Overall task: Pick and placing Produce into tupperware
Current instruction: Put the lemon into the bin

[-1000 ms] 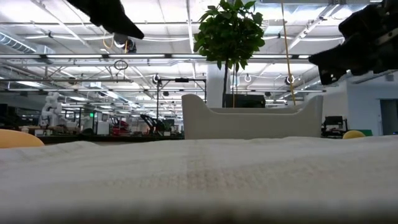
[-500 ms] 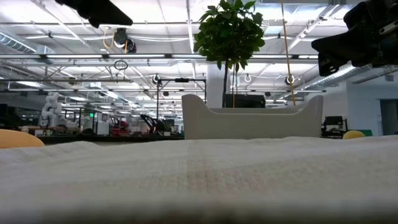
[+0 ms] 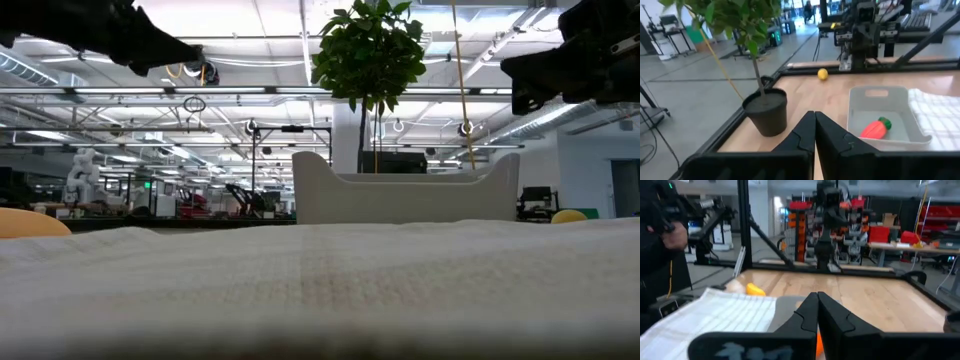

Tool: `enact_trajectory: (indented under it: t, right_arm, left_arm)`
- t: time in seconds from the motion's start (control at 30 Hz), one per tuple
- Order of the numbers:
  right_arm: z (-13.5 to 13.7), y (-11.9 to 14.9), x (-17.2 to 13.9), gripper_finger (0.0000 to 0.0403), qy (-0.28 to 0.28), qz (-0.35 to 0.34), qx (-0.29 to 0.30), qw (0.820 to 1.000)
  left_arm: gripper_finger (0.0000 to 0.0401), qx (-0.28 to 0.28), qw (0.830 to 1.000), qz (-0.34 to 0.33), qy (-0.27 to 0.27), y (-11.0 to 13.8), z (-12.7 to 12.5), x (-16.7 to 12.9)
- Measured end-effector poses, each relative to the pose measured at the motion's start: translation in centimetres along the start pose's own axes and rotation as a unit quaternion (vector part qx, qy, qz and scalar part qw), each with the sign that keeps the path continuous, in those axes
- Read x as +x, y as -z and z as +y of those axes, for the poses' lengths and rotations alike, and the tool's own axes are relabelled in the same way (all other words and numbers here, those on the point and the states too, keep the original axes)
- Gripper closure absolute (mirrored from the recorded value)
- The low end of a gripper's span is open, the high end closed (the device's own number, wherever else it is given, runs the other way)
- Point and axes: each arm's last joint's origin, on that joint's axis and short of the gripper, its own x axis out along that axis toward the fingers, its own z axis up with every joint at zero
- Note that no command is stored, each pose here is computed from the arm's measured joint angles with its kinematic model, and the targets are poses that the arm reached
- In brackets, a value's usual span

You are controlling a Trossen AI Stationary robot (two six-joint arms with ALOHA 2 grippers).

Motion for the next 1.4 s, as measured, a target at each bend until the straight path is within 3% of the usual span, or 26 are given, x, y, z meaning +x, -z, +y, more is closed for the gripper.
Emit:
enact_trajectory:
  t: [0.33, 0.63, 0.93, 1.27, 1.4]
  right_arm:
    - [0.1, -0.6, 0.0, 0.0403, -0.025, -0.032, 0.002, 0.999]
    - [0.1, -0.6, 0.0, 0.0403, -0.026, -0.033, 0.013, 0.999]
    - [0.1, -0.3, 0.0, 0.0403, -0.025, -0.018, 0.012, 0.999]
    - [-0.1, 0.8, 0.1, 0.0403, 0.007, 0.042, -0.010, 0.999]
    - [-0.4, 1.0, 0.0, 0.0403, 0.069, 0.056, -0.006, 0.996]
  left_arm:
    - [0.0391, 0.023, 0.999, -0.033, 0.013, 0.8, 0.4, -1.6]
    - [0.0396, 0.022, 0.998, -0.021, 0.053, 1.4, 0.9, -3.5]
    - [0.0399, 0.060, 0.995, -0.012, 0.078, 1.7, 0.8, -3.8]
    - [0.0396, 0.058, 0.995, -0.003, 0.080, 1.9, 0.8, -3.7]
    - [0.0384, 0.062, 0.995, -0.003, 0.080, 1.9, 0.8, -3.7]
